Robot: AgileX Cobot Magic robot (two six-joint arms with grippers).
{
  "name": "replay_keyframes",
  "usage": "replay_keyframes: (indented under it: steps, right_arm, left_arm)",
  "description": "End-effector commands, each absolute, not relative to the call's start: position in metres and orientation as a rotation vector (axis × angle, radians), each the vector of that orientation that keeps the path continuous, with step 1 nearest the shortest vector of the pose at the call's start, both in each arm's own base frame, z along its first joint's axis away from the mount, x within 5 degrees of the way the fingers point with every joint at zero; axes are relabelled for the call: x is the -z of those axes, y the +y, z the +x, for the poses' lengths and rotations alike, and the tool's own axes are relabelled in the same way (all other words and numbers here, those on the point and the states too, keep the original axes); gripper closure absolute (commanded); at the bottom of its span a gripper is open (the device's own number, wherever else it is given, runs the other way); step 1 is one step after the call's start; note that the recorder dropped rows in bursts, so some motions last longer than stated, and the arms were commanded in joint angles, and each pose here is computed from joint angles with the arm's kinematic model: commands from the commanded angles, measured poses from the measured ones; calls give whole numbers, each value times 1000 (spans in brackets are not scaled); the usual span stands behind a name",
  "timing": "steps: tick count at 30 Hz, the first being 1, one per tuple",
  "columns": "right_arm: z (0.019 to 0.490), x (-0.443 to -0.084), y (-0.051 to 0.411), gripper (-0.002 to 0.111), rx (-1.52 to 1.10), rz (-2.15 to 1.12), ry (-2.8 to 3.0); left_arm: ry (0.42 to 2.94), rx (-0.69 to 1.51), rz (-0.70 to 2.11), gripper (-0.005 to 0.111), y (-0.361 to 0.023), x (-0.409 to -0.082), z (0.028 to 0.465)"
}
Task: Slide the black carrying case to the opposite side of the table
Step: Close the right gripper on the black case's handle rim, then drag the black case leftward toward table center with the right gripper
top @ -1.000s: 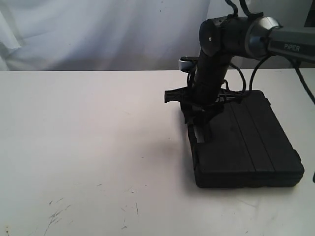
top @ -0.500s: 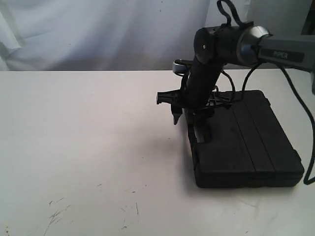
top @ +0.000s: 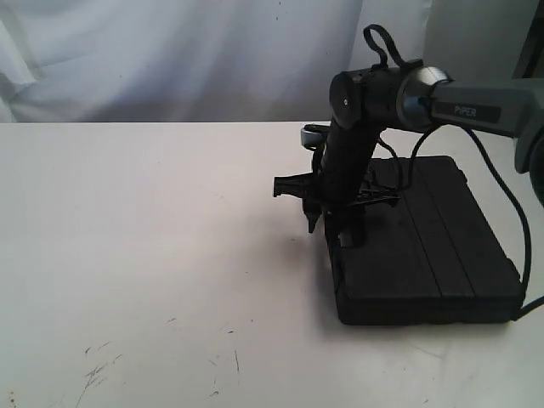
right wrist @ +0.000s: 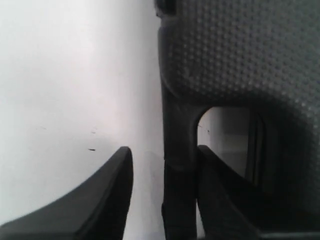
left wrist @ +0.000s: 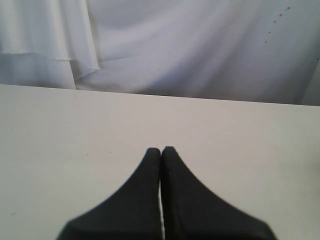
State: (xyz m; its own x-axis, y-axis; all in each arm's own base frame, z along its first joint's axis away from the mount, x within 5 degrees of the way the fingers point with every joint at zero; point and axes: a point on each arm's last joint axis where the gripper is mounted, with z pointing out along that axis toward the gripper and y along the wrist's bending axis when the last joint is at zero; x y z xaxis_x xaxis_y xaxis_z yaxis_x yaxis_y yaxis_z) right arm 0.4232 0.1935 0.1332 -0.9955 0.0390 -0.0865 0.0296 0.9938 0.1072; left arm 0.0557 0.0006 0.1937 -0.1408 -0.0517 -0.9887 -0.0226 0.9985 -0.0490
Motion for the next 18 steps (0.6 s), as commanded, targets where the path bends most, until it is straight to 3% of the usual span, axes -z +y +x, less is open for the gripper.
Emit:
replay_keyframes:
  steps: [1, 8, 18]
  right_arm:
    - [421, -135, 193, 76, -137, 45, 3067]
    - [416, -136, 204, 101, -123, -12, 3070]
    - [408, -149, 248, 105, -320, -35, 2988]
  left_arm:
    - [1704, 27, -58, 107, 1, -193, 56]
    - [1704, 27, -58, 107, 1, -193, 56]
    - [1704, 27, -58, 107, 1, -193, 56]
